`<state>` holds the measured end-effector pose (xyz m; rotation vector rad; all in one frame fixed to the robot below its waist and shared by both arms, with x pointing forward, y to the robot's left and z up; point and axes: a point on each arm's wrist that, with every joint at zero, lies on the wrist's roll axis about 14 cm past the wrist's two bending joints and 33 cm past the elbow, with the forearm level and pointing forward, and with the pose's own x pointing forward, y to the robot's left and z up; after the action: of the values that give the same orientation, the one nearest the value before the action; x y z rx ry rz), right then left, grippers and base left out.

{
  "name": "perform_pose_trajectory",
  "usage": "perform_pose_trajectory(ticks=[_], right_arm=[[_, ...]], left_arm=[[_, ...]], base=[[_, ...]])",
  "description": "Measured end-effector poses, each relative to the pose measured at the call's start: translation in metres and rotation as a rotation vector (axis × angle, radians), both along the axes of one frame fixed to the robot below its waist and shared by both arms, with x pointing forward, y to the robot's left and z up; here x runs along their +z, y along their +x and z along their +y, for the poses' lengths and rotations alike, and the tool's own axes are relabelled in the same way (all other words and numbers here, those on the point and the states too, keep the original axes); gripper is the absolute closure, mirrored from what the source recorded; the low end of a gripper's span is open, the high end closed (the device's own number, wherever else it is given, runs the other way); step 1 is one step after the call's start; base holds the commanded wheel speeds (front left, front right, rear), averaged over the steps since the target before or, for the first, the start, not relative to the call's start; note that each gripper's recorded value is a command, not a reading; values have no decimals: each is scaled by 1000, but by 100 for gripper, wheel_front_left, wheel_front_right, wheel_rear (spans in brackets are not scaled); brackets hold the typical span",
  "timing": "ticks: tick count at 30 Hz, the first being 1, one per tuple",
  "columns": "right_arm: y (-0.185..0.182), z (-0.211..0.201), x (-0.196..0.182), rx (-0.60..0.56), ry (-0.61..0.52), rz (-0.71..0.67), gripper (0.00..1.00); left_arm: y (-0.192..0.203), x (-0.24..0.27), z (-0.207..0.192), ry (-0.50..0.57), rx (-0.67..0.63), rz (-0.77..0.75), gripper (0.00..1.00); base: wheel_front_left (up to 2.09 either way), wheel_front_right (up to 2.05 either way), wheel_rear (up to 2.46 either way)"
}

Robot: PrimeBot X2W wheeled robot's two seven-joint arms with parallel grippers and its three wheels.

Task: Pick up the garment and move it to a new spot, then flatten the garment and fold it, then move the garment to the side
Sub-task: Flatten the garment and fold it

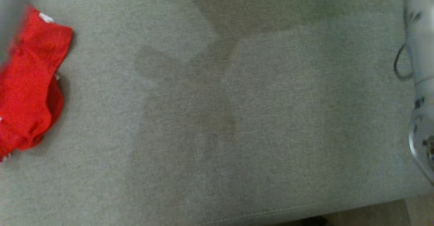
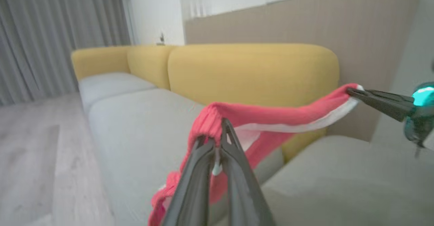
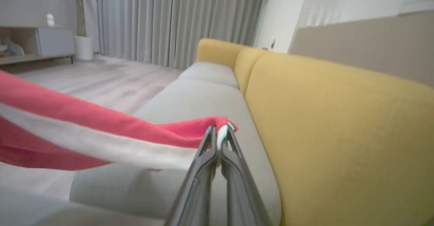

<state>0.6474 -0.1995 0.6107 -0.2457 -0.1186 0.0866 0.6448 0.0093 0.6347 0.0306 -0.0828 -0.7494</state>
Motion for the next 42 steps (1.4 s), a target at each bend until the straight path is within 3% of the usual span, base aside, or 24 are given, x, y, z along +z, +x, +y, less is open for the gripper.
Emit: perform_pose_trajectory(ticks=[6,12,25,38,42], right_arm=[[-32,-3,-116,-9,-60,339,100],[-88,-30,-181,-61,-120,602,100],[-167,-58,-181,-129,-35,705,100],[-265,-116,-169,-192,104,675,100],[-260,-119,-159,-183,117,634,100]], left_arm=[[-79,-119,-22,80,-157,299,100],[-157,-166,-22,105,-252,441,100],[-240,-164,-37,87,-286,412,100],[-331,-161,-79,-60,-288,474,100],[-328,-158,-82,-82,-283,470,100]], base=[[0,0,0],[0,0,0],[0,0,0],[0,0,0],[0,0,0]])
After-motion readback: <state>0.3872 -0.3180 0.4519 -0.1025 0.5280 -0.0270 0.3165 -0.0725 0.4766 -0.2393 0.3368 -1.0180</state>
